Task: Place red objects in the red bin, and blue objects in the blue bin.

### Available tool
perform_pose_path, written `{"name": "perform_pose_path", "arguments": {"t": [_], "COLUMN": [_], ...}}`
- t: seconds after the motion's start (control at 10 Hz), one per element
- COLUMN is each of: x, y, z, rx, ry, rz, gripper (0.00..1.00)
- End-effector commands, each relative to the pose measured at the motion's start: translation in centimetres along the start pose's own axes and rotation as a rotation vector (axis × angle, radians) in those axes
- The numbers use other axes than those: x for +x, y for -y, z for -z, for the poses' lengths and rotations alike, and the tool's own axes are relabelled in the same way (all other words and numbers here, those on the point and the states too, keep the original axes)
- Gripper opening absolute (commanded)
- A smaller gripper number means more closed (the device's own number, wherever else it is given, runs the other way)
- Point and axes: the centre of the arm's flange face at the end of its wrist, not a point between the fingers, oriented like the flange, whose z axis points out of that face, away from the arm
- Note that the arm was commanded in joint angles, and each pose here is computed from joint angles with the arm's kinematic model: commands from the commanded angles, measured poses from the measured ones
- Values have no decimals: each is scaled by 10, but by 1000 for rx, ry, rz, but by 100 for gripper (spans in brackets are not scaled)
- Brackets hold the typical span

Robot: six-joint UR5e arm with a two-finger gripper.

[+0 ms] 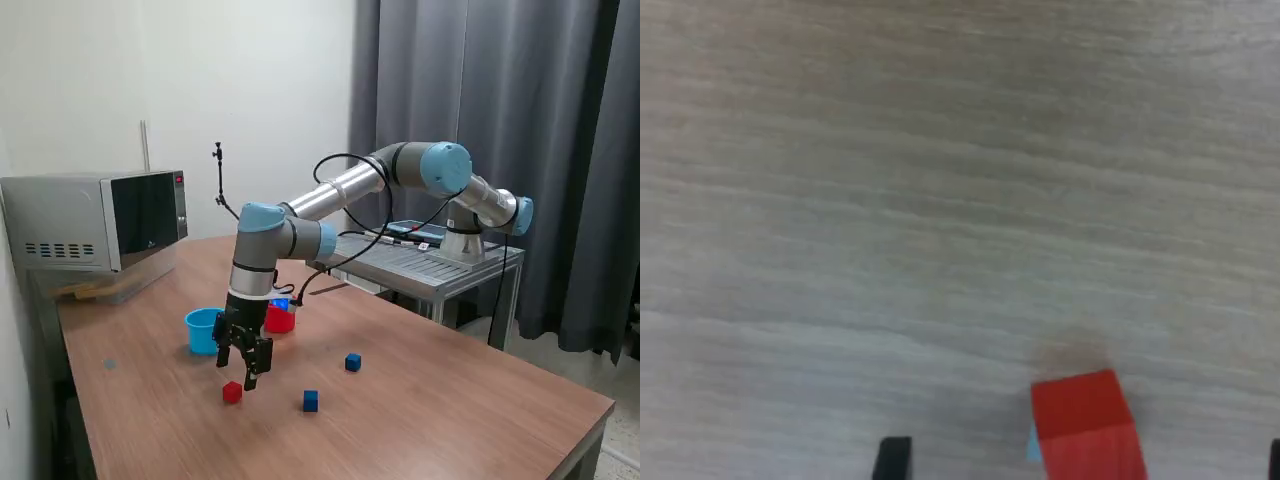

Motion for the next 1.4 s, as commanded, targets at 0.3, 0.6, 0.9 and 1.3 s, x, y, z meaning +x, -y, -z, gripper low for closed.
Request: {"name": "perform_pose_path", "arguments": {"t": [0.3,0.6,0.9,1.3], "x": [6,10,11,10], "y": [-1,4,8,4], "z": [-6,-14,-19,-14], "rx": [-7,24,43,32], "ry": [-60,-78,-81,-75], "rz": [37,109,119,129], "gripper": [100,100,100,100]}}
